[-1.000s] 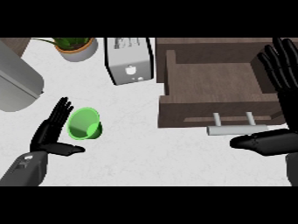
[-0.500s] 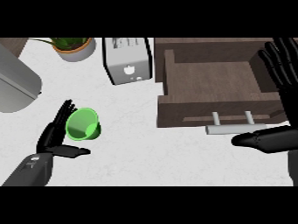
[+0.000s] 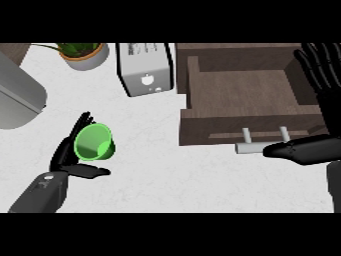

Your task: Pick up the cup, place it into the drawer and close the drawer

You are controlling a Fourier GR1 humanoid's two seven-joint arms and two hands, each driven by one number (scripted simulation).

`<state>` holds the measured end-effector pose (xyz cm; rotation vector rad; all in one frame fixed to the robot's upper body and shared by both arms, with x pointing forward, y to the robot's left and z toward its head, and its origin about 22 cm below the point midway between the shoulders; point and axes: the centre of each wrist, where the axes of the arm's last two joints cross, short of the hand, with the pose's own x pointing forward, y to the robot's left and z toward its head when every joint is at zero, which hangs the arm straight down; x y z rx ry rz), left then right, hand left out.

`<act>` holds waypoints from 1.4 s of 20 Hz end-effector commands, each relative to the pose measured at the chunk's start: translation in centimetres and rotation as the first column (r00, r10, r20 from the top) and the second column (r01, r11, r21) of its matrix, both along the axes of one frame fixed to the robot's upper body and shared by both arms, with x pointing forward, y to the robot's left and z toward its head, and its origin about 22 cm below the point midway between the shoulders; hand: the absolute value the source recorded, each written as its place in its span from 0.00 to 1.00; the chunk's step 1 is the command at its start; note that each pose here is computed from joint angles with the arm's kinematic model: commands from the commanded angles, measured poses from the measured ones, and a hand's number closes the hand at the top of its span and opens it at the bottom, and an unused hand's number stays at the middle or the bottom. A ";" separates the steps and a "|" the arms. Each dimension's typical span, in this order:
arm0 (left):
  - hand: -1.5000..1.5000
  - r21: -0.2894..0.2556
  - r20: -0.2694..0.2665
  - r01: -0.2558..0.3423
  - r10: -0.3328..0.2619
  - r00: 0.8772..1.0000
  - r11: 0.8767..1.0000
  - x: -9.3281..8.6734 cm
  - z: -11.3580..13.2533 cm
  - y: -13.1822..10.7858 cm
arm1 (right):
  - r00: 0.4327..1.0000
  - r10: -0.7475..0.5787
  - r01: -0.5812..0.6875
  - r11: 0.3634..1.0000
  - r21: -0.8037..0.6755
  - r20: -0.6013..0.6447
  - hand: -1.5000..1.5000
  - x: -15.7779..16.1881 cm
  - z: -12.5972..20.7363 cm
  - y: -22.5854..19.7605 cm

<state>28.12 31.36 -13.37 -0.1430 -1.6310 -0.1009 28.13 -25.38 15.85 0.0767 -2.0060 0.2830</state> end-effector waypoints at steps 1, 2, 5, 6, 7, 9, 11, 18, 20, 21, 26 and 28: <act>0.00 -0.103 0.054 0.077 -0.072 0.996 0.992 0.3 -0.3 -1.8 | 1.000 0.015 -0.014 1.000 0.016 -0.010 0.00 0.0 -0.7 0.1; 0.00 -0.132 0.048 0.096 -0.090 0.995 0.987 -0.8 -1.2 -1.7 | 1.000 0.004 -0.004 1.000 0.001 -0.020 0.00 -0.9 -1.0 -1.3; 1.00 -0.193 0.078 0.166 -0.154 0.985 0.967 1.0 0.0 -2.3 | 1.000 0.003 -0.003 1.000 0.009 -0.004 0.00 0.5 -0.3 -0.3; 1.00 -0.223 0.072 0.167 -0.154 0.985 0.960 1.6 0.8 -1.4 | 1.000 0.002 -0.002 1.000 0.001 -0.003 0.00 -0.4 0.5 -1.9; 1.00 -0.231 0.106 0.161 -0.139 0.985 0.960 1.5 0.7 -1.5 | 1.000 -0.004 0.004 1.000 -0.005 -0.010 0.00 0.3 0.3 0.1; 1.00 -0.106 0.227 0.114 -0.088 0.970 0.988 2.3 1.2 -2.5 | 1.000 -0.006 0.006 1.000 -0.013 -0.007 0.00 -0.6 0.1 -0.7; 1.00 -0.031 0.259 -0.009 0.017 0.966 0.999 1.2 -0.1 -4.4 | 1.000 -0.010 0.010 1.000 -0.017 -0.005 0.00 -0.5 -0.8 -0.8; 1.00 -0.181 0.391 0.072 0.004 0.920 0.981 4.1 2.8 -3.0 | 1.000 -0.024 0.024 1.000 0.002 0.005 0.00 0.3 -0.3 -1.3; 1.00 -0.207 0.389 -0.042 0.121 0.913 0.978 3.8 2.3 -4.0 | 1.000 -0.018 0.018 1.000 0.003 -0.006 0.00 -0.2 -1.0 -1.8; 1.00 -0.198 0.398 -0.097 0.171 0.902 0.975 2.6 1.4 -3.4 | 1.000 -0.006 0.006 1.000 0.018 -0.007 0.00 0.0 0.1 -0.5; 1.00 -0.242 0.416 -0.175 0.265 0.870 0.954 4.4 3.2 -3.4 | 0.999 -0.040 0.040 0.999 -0.010 -0.011 0.00 -1.0 0.0 -2.2; 1.00 -0.216 0.444 -0.117 0.204 0.872 0.969 5.2 3.8 -5.2 | 1.000 -0.018 0.018 1.000 -0.006 -0.023 0.00 -1.7 -1.6 -1.6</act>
